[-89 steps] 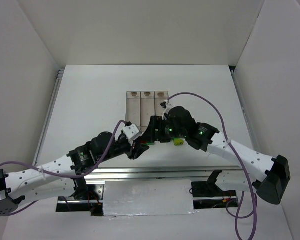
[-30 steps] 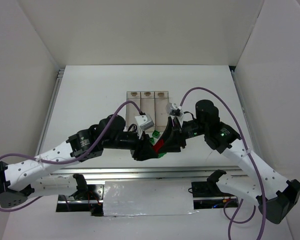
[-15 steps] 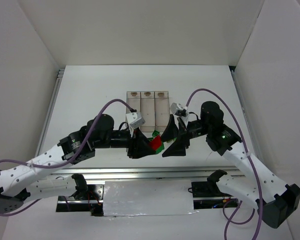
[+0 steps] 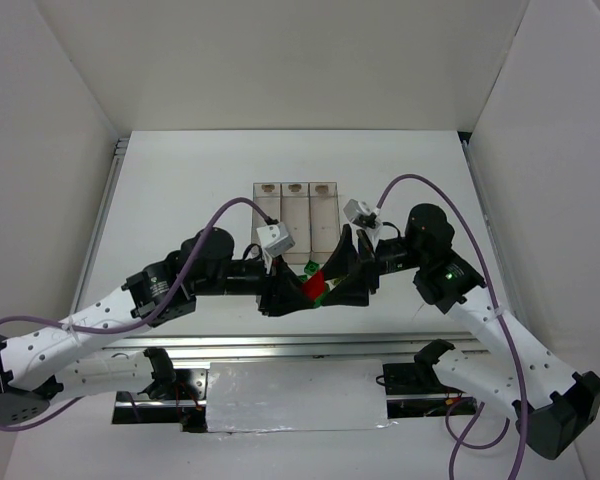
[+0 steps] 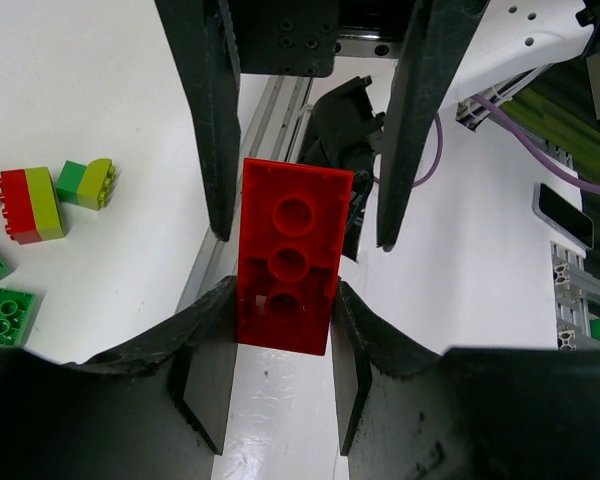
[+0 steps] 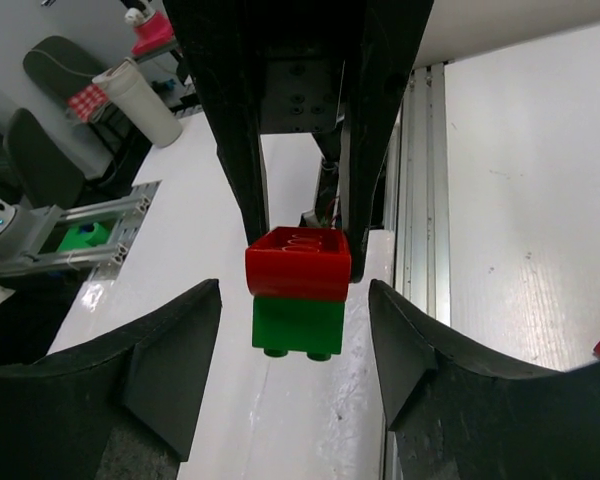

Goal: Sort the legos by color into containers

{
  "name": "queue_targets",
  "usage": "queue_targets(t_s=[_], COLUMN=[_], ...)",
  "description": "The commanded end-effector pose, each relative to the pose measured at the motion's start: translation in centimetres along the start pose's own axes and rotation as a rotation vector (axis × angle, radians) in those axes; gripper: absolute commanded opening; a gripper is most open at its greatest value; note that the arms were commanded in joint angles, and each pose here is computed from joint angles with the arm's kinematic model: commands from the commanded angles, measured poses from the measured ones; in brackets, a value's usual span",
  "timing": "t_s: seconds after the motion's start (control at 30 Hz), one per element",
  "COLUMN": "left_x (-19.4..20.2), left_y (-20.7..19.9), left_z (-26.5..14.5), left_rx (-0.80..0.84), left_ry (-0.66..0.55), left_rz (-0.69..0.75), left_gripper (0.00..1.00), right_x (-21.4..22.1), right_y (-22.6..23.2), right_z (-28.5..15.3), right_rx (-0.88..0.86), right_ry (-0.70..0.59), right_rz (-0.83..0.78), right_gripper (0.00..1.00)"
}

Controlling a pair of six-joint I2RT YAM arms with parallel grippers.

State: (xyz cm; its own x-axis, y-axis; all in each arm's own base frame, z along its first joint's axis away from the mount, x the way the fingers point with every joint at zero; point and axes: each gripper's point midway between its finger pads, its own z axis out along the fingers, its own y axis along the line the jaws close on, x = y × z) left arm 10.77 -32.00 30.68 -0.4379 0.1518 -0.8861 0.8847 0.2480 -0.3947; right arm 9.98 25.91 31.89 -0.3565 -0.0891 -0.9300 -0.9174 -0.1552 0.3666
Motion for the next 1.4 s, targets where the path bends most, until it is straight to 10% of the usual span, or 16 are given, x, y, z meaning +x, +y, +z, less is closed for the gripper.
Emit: queue_targets(t_s=[0.0,0.13,0.3,0.47,0.5,0.63,1.2,1.37], left_x=[-1.3,-1.7,-2.9,-3.9,-4.0,-4.1,-2.7,-2.7], left_y=[-0.5,-0.3,1.1,2.0,1.8,1.4,1.1,1.4], left_z=[0.4,0.4,-0.4,-1.4,-1.5,-1.6,-0.8,-0.6], left_rx=[0.036,0.027,-0.038,-0.029,-0.018,0.010,0.067,0.059], left_ry=[-0.043,-0.052,-0.096,-0.133,-0.137,-0.134,-0.101,-0.101], left_rz=[0.025,0.020,0.008,-0.003,0.000,0.011,-0.008,-0.014], left_gripper=[0.00,0.00,0.00,0.00,0.00,0.00,0.00,0.00], right_x=[-0.8,-0.1,1.2,1.6,1.8,1.4,-0.5,-0.4], right_y=[-0.1,-0.7,-1.3,-1.5,-1.6,-1.8,-2.7,-3.0], right_z=[0.1,0.3,0.2,0.2,0.3,0.6,0.8,0.9], right_rx=[0.009,0.014,0.033,0.022,0.010,-0.001,0.060,0.056], right_ry=[-0.029,-0.013,0.012,0.018,0.025,0.028,-0.037,-0.028], right_rz=[-0.041,-0.027,-0.004,-0.002,0.012,0.023,0.012,0.021], right_gripper=[0.65,0.23,0.00,0.01,0.31,0.53,0.60,0.26])
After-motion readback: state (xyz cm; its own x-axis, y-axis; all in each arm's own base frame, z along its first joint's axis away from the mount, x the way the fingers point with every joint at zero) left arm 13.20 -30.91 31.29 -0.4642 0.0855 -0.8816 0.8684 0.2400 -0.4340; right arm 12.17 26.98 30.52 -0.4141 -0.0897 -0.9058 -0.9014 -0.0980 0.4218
